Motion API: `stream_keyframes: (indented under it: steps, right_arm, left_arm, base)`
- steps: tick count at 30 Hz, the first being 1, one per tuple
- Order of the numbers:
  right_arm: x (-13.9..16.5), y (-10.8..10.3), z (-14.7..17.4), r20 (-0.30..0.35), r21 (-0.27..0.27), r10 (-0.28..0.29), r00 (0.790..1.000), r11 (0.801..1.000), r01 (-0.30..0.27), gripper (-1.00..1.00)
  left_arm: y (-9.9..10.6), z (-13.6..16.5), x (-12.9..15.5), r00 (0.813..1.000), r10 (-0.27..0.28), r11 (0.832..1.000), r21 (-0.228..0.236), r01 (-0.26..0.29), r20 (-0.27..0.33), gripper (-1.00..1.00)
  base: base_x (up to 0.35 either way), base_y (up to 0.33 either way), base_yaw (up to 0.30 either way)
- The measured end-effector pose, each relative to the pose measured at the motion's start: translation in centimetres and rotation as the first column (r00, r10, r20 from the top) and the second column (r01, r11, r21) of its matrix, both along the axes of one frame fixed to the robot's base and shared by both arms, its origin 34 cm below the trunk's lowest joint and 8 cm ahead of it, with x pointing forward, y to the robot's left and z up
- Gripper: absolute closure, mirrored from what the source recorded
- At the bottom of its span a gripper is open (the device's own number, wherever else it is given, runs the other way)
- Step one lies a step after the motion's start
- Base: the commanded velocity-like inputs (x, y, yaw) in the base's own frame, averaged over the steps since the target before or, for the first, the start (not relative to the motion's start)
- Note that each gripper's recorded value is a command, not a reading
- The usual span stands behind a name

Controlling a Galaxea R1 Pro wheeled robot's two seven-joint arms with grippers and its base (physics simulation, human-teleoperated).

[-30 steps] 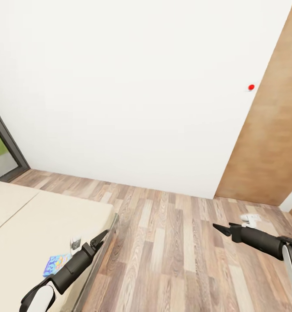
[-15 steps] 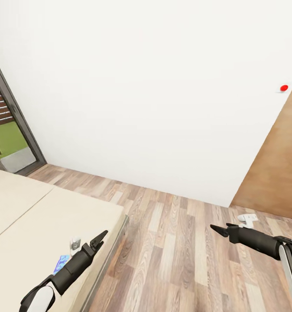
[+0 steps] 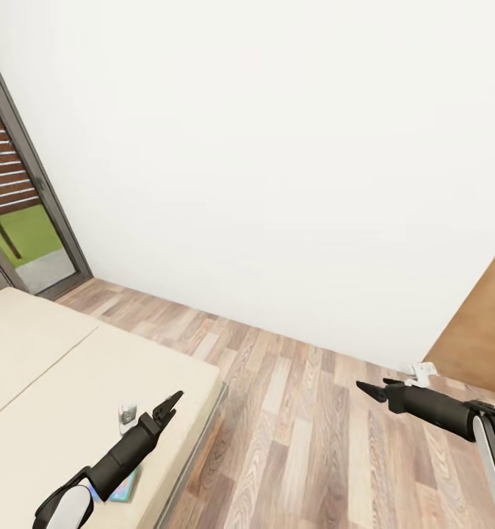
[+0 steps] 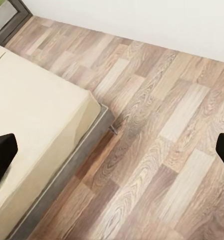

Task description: Put all the toys in the child's room - the three board games (two on the bed and one on the table), the two jigsaw puzzles on the table, and the tennis ball on the table - inside the toy box on the table in the child's room.

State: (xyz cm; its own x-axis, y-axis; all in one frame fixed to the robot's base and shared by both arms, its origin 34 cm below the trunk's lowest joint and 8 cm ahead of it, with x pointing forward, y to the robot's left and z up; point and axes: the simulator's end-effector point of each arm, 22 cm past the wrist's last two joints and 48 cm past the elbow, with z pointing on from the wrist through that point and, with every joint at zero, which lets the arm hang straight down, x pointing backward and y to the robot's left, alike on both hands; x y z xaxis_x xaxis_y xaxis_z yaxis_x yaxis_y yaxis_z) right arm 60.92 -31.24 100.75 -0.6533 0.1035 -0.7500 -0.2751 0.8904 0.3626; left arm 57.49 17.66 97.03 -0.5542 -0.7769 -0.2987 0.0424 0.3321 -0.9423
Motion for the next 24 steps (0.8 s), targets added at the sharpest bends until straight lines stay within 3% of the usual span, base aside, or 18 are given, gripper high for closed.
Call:
stream_keyframes:
  steps: [8, 24]
  right_arm:
    - [0.01, -0.03, 0.04, 0.001, 0.0, 0.0, 1.0, 1.0, 0.0, -1.0]
    - [-0.01, -0.07, 0.09, 0.002, 0.002, 0.0, 1.0, 1.0, 0.0, -1.0]
  left_arm:
    - [0.04, -0.03, 0.02, 1.0, 0.0, 1.0, 0.003, 0.0, -0.001, -1.0]
    - [-0.01, -0.01, 0.09, 1.0, 0.0, 1.0, 0.003, 0.0, -0.001, -1.0]
  base:
    - [0.151, 0.0, 0.169]
    - [0.025, -0.002, 0.03]
